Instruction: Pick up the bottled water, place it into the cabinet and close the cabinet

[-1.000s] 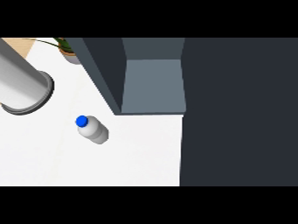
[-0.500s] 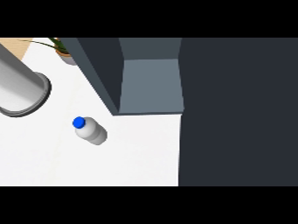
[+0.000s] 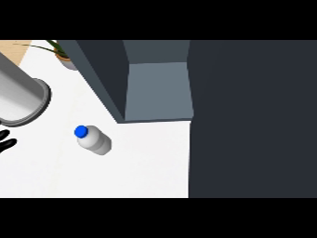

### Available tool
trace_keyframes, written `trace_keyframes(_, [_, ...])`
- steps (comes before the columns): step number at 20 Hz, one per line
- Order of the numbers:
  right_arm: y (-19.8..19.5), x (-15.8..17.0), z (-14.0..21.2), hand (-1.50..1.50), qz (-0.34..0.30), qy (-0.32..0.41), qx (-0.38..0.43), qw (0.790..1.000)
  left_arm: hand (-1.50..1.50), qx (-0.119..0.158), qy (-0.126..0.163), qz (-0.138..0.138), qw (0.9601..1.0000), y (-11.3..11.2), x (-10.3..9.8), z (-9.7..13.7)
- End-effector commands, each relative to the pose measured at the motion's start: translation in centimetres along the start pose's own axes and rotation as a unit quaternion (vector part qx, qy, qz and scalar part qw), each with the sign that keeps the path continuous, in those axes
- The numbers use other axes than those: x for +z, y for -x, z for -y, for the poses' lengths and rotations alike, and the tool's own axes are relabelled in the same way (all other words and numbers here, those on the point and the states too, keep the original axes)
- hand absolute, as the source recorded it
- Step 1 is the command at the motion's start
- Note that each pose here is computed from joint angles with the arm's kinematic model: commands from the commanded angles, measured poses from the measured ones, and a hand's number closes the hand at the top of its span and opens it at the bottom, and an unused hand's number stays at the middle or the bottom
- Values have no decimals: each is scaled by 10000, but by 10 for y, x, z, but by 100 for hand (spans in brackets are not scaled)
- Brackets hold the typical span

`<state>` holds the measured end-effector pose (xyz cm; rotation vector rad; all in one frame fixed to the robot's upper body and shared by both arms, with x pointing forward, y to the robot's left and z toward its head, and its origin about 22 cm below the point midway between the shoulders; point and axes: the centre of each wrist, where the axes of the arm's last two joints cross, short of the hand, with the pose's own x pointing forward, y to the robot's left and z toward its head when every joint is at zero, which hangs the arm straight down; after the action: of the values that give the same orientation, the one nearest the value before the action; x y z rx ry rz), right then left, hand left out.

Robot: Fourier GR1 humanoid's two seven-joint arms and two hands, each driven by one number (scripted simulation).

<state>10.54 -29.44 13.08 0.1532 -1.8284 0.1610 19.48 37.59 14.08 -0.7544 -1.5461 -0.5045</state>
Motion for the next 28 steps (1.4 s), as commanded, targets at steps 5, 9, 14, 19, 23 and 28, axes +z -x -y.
trace_keyframes(5, [-36,19,-8,-150,399,-279,-465,9977,-150,-264,-31,-203,9994,44,-22,-29])
trace_keyframes(9, [-37,22,-13,-150,430,-296,-503,9974,-150,-335,9,-215,9992,71,-42,-37])
trace_keyframes(14, [-29,22,-3,-150,390,-281,-481,9977,-150,-398,83,-324,9986,103,-89,-28])
trace_keyframes(19, [-34,37,-3,-150,487,-251,-449,9975,-150,-536,-317,-444,9971,113,-80,-49])
trace_keyframes(23, [-31,36,-4,-150,364,-206,-560,9976,-150,-668,-265,-558,9959,129,-100,-48])
trace_keyframes(28, [-35,38,-8,-150,450,-246,-552,9972,-150,-513,-272,-833,9948,167,-98,-43])
